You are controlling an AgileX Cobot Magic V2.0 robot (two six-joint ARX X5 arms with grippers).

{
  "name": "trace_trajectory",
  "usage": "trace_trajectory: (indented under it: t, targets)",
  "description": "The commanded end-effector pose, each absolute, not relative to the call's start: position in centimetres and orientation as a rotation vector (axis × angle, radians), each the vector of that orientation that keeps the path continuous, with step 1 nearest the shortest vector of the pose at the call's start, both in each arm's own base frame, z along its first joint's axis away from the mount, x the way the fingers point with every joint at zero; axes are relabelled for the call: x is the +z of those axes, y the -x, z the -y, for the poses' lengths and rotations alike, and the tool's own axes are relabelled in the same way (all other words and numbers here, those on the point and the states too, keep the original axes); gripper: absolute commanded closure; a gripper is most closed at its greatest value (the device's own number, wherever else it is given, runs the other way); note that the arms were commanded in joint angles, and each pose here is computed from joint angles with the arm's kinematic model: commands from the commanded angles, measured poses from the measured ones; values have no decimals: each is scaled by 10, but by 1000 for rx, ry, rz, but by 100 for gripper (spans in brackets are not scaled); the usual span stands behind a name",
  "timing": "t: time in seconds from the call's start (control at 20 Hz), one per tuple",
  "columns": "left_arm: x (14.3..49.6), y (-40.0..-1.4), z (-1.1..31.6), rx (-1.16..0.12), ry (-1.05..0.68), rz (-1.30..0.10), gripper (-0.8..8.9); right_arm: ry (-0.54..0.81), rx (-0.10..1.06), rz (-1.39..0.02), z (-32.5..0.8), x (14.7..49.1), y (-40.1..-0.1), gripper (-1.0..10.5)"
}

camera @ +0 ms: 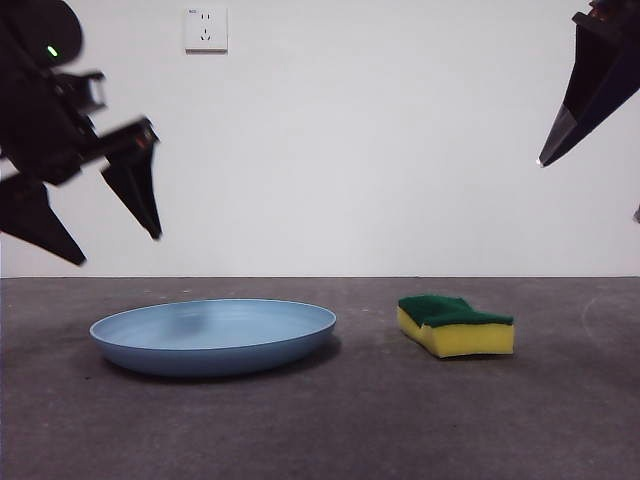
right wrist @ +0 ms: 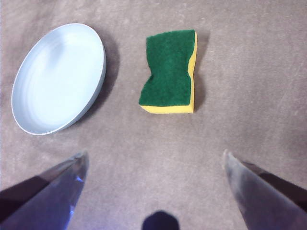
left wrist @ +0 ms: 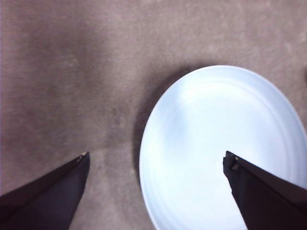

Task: Pick up the plate,pick up the cloth,clean the plate with the cloth

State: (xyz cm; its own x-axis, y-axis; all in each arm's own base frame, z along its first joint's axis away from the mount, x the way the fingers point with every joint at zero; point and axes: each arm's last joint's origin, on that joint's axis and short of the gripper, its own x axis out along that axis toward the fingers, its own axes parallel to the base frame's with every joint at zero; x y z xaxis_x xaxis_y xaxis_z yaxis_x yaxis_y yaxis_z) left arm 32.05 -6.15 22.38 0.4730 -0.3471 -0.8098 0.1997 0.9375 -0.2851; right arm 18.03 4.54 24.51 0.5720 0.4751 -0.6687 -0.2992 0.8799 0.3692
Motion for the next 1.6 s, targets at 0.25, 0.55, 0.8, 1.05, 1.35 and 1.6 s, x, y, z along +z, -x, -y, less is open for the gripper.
trace_trajectory:
  t: [0.25,0.55,0.8,1.05,1.35,1.6]
  targets:
    - [174,-336,75,-310,91,-1160,347,-216,461,-840,-45,246,-181,474]
    - [164,-339,77,-326,72,-1180,564,-214,462,-813,-46,248,-183,474]
    - [163,-337,81,-371,16,-1185,826,-212,466,-784,-46,250,-185,474]
    - [164,-335,85,-380,9,-1186,822,-202,471,-779,-46,251,-185,474]
    - [211,-320,86,-410,-3,-1054,822,-129,516,-699,-52,290,-198,474]
    - [262,-290,83,-432,-8,-943,822,3,560,-780,-74,307,-236,474]
